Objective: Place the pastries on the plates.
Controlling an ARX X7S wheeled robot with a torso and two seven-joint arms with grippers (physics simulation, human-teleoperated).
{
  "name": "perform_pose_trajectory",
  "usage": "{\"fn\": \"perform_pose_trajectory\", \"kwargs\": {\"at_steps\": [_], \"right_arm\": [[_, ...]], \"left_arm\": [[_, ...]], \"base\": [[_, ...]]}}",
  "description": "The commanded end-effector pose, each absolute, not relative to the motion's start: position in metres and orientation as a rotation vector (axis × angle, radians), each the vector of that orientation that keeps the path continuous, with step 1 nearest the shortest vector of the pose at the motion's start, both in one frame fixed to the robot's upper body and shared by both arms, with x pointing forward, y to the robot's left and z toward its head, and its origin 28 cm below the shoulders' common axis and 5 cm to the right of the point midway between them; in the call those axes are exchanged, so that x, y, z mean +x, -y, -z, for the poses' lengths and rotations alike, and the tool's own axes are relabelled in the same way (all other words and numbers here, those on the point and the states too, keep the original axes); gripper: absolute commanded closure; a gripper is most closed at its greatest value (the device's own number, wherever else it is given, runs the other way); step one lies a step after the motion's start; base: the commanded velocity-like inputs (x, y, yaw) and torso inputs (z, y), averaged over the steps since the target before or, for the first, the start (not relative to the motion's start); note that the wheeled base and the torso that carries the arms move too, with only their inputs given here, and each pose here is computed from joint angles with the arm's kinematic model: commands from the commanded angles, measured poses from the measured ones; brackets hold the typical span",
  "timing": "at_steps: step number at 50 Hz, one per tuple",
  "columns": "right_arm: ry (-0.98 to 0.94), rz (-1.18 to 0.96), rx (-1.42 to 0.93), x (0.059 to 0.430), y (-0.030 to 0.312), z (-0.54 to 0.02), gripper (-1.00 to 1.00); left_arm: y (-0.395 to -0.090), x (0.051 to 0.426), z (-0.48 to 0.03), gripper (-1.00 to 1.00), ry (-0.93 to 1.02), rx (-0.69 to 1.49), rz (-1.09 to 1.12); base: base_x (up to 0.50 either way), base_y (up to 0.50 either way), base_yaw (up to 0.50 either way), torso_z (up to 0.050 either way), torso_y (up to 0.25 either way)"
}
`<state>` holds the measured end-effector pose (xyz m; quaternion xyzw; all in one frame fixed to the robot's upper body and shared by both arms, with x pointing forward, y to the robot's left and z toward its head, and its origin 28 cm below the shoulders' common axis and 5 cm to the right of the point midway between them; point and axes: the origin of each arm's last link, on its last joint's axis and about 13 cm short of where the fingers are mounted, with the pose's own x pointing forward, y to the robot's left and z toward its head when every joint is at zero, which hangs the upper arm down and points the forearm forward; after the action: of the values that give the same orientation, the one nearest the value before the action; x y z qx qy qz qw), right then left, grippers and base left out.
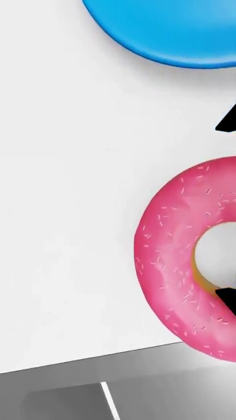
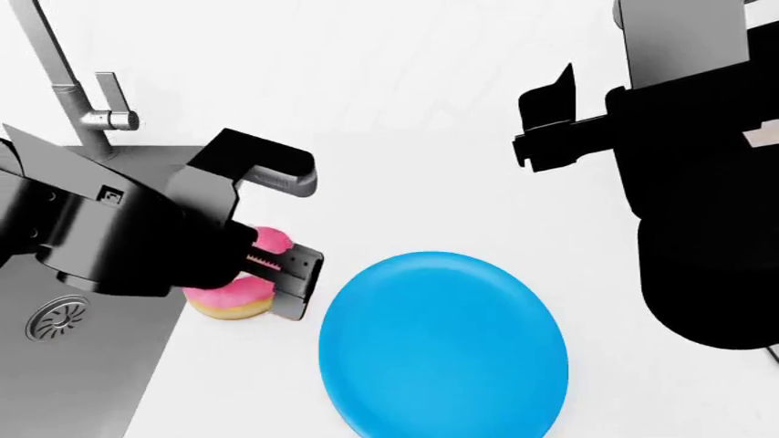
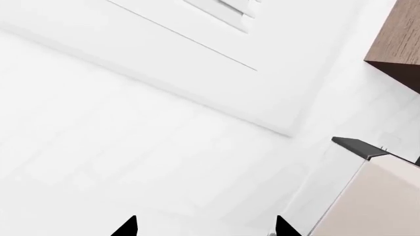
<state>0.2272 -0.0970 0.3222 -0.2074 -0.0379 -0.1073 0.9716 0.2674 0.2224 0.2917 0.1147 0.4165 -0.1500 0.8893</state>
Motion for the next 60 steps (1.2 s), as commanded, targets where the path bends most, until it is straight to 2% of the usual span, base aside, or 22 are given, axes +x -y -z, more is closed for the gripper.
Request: {"fn": "perform_pose_trajectory", "kwargs": {"at_steps": [1,29,30,48,60], "right_arm": [[0.075,0.217,-0.420,0.228,0.097,-0.322,-1.00],[0.071,0.218,-0.424,0.228,0.097,-0.319,-1.00],[0.071,0.219,-0.423,0.228,0.097,-0.319,-1.00],[0.071,0.223,-0.423,0.227,0.098,-0.320,-1.00],[0.076,0.226,-0.420,0.227,0.098,-0.322,-1.00]], "left_arm": [[-0.222,0.268,-0.286,-1.00,-0.883,0.247,0.314],[-0.219,0.272,-0.269,-1.00,-0.927,0.268,0.330],[-0.219,0.271,-0.268,1.00,-0.928,0.267,0.334],[-0.218,0.268,-0.263,1.00,-0.953,0.292,0.359],[-0.216,0.263,-0.301,1.00,-0.787,0.190,0.395]], "base": [[0.00,0.00,0.00,0.000,0.000],[0.00,0.00,0.00,-0.001,0.000],[0.00,0.00,0.00,0.000,0.000],[0.00,0.00,0.00,-0.001,0.000],[0.00,0.00,0.00,-0.001,0.000]]}}
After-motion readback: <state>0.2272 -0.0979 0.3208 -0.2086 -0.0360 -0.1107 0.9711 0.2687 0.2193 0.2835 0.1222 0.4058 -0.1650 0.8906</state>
